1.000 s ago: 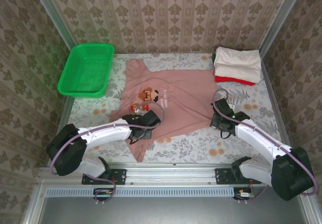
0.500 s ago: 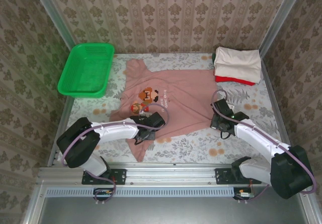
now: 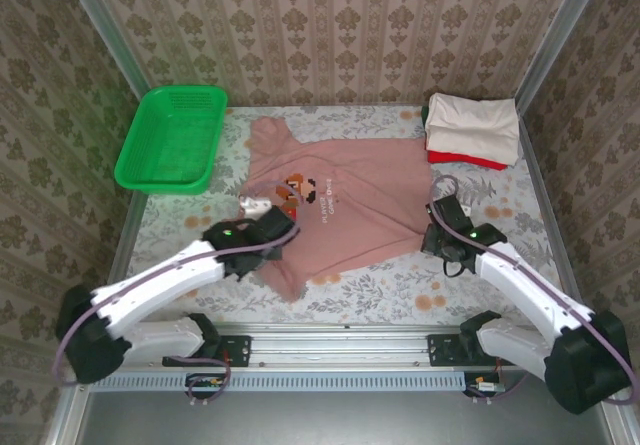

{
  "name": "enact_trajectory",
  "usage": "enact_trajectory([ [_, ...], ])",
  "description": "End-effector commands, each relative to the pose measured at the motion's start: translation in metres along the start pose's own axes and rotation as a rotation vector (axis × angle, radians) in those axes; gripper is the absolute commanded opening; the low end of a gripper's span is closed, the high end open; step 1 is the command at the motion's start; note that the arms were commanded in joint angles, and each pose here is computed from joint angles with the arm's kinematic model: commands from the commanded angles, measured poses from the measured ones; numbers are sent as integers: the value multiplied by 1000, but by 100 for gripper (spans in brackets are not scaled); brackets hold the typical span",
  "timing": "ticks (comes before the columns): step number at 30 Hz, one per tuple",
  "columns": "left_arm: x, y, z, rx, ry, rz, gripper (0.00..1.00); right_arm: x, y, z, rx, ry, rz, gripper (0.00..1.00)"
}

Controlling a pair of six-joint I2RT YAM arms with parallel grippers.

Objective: Fold and stack the t-shirts

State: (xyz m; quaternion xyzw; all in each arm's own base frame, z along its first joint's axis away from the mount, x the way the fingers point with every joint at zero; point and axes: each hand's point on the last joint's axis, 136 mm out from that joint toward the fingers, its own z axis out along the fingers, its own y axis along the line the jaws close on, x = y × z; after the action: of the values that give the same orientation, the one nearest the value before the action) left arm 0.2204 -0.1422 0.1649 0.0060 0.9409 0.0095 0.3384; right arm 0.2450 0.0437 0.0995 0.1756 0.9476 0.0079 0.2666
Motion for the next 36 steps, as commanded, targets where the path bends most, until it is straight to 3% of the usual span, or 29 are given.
enact_trajectory([
  [1,-48,59,-54,-88,-177,-7,0,-26,10,-47,-88,-82,-17,0],
  [4,-93,81,-82,-76,-321,-94,0,-54,31,-71,-178,-163,-29,0],
  [7,-150,71,-83,21,-410,-134,0,-92,59,-75,-193,-185,-83,0],
  [13,-312,63,-87,93,-560,-116,0,-218,116,-89,-174,-289,-159,0],
  [16,-394,58,-126,157,-729,-63,0,-286,128,-113,-155,-399,-140,0],
  [20,-448,54,-182,185,-910,-29,0,-349,131,-167,-218,-546,-51,0],
  [25,-442,68,-237,141,-992,11,0,-363,121,-224,-268,-665,-28,0],
  [30,-396,83,-254,129,-1087,-13,0,-321,115,-216,-367,-652,-21,0],
  [32,-366,90,-246,122,-1077,-32,0,-296,110,-199,-383,-613,-24,0],
  [36,-288,91,-180,148,-939,-79,0,-234,104,-148,-427,-487,-41,0],
])
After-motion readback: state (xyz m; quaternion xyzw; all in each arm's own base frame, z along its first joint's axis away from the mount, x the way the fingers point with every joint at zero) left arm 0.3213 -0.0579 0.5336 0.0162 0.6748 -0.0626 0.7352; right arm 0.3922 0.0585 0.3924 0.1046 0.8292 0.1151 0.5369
